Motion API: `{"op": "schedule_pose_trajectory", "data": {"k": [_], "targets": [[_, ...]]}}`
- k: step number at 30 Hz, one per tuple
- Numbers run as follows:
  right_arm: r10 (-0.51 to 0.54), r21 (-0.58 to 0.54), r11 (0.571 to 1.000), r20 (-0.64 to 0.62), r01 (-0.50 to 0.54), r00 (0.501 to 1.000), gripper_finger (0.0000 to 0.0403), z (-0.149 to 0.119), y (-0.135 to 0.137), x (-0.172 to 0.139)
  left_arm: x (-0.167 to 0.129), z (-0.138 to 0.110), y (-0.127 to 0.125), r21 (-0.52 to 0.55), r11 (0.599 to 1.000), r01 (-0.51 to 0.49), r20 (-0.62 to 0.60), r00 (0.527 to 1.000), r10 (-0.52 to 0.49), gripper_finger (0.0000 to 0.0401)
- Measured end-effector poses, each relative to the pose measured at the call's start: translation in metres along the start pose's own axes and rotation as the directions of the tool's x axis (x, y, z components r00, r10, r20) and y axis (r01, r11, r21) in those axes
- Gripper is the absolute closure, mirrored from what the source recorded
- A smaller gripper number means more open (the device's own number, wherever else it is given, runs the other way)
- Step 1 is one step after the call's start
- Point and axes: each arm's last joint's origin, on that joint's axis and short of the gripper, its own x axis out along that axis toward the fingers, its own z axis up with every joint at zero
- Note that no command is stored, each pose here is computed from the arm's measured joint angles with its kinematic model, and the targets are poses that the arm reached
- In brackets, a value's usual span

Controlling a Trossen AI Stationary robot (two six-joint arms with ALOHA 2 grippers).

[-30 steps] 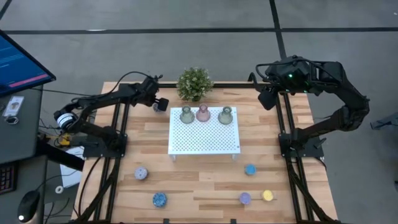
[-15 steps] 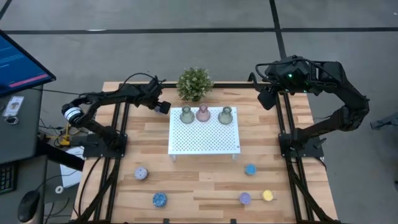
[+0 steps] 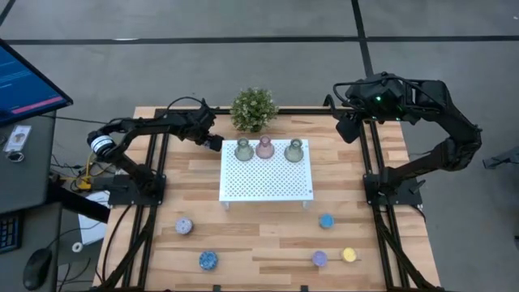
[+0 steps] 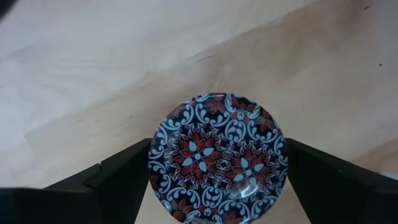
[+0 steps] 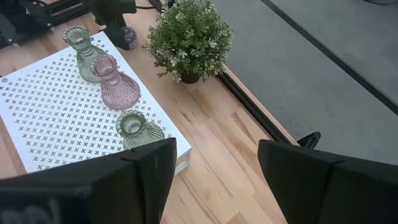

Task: Pick & Place candle stick holders
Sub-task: Put the red patterned scented candle on the shelf

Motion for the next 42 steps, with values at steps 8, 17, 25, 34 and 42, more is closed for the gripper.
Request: {"op": "schedule_pose_trajectory", "data": {"k": [8, 17, 25, 34, 42], "targets": [[0.000, -0.001, 1.000, 0.000, 0.000, 1.000, 0.0184, 0.000, 0.000, 0.000, 0.000, 0.000, 0.000, 0.000, 1.000, 0.009, -0.005, 1.000, -0.009, 0.0097], [0.000, -0.008, 1.000, 0.000, 0.000, 1.000, 0.0184, 0.000, 0.000, 0.000, -0.002, -0.001, 0.000, -0.015, 1.000, 0.019, -0.011, 1.000, -0.019, 0.0091], [-0.001, -0.008, 1.000, 0.000, 0.001, 1.000, 0.0184, 0.000, 0.000, 0.000, -0.034, 0.002, 0.001, -0.034, 0.998, 0.049, 0.110, 0.993, -0.045, 0.0100], [-0.003, -0.008, 1.000, 0.001, 0.003, 1.000, 0.0184, 0.000, 0.000, 0.000, -0.103, -0.004, 0.007, -0.109, 0.975, 0.195, 0.366, 0.920, -0.143, 0.0098], [0.000, -0.005, 1.000, 0.010, 0.000, 1.000, 0.0184, 0.001, 0.000, 0.000, -0.170, -0.028, 0.015, -0.089, 0.886, 0.455, 0.585, 0.744, -0.324, 0.0098]]}}
